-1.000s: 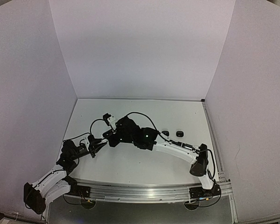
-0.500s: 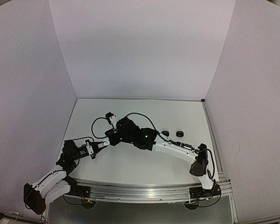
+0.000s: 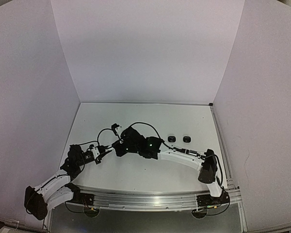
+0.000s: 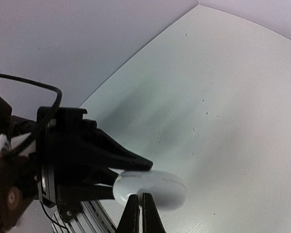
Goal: Insert the wireless bluetooth earbuds into the charging case
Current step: Close the charging case with the earbuds, then pass from the left arm to the right
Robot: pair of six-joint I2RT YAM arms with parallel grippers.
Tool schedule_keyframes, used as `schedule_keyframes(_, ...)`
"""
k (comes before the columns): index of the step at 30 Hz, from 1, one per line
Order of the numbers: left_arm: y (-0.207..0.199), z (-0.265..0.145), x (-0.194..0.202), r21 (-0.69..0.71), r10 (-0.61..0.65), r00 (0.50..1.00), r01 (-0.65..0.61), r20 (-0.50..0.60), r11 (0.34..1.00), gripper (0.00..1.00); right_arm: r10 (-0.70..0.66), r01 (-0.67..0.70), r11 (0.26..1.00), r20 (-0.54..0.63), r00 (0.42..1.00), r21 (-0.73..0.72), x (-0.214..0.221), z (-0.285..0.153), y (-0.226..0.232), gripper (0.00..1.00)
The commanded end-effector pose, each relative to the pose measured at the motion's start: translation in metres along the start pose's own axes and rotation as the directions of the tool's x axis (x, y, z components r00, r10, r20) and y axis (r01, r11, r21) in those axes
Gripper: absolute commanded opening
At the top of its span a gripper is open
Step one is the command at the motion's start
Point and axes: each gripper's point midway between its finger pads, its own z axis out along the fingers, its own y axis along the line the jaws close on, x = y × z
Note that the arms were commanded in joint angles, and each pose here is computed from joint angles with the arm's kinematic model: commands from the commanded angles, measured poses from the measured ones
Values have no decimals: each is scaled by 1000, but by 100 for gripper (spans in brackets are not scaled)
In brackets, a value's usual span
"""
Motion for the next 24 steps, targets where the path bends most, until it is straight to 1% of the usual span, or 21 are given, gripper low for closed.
schedule_keyframes(1,19,-1,-47,22,-237,965,236,114,972,0,30,-28,998,41,999,-48,-23,-50,6,23)
schedule_keyframes(2,15,-1,-51,65,-316,941,311,118,948,0,42,-40,997,33,999,-59,-24,-53,1,37)
schedule_keyframes(4,1,-4,-65,201,-484,865,455,132,868,0,33,-31,997,24,999,-77,-25,-59,-4,73)
schedule_keyframes(5,-7,-6,-72,277,-551,824,504,131,818,0,6,-4,995,23,1000,-99,-25,-62,-1,79)
schedule_keyframes(6,-11,-8,-81,336,-608,782,541,138,771,0,-13,16,991,23,1000,-133,-26,-65,3,82)
schedule_keyframes(7,-14,-10,-88,393,-670,731,584,125,710,0,-30,34,983,23,999,-181,-26,-67,10,83)
schedule_keyframes(8,-17,-13,-95,441,-696,706,587,131,678,0,-41,45,975,22,999,-219,-27,-69,13,82)
schedule_keyframes(9,-19,-17,-104,485,-699,698,564,154,669,0,-49,53,968,23,999,-247,-27,-70,15,82)
schedule_keyframes(10,-20,-18,-106,504,-701,696,553,158,663,0,-58,64,962,29,998,-266,-29,-72,15,80)
schedule_keyframes(14,-14,-17,-116,513,-703,689,546,174,662,0,-61,77,933,55,997,-352,-30,-77,19,75)
schedule_keyframes(18,-13,-16,-119,525,-708,685,544,173,654,0,-63,91,899,79,995,-428,-33,-84,29,66)
schedule_keyframes(22,-12,-15,-119,525,-710,684,547,169,652,0,-61,84,869,63,996,-488,-33,-81,40,62)
schedule_keyframes(24,-12,-15,-119,526,-710,683,547,168,651,0,-61,84,856,62,996,-510,-34,-80,44,59)
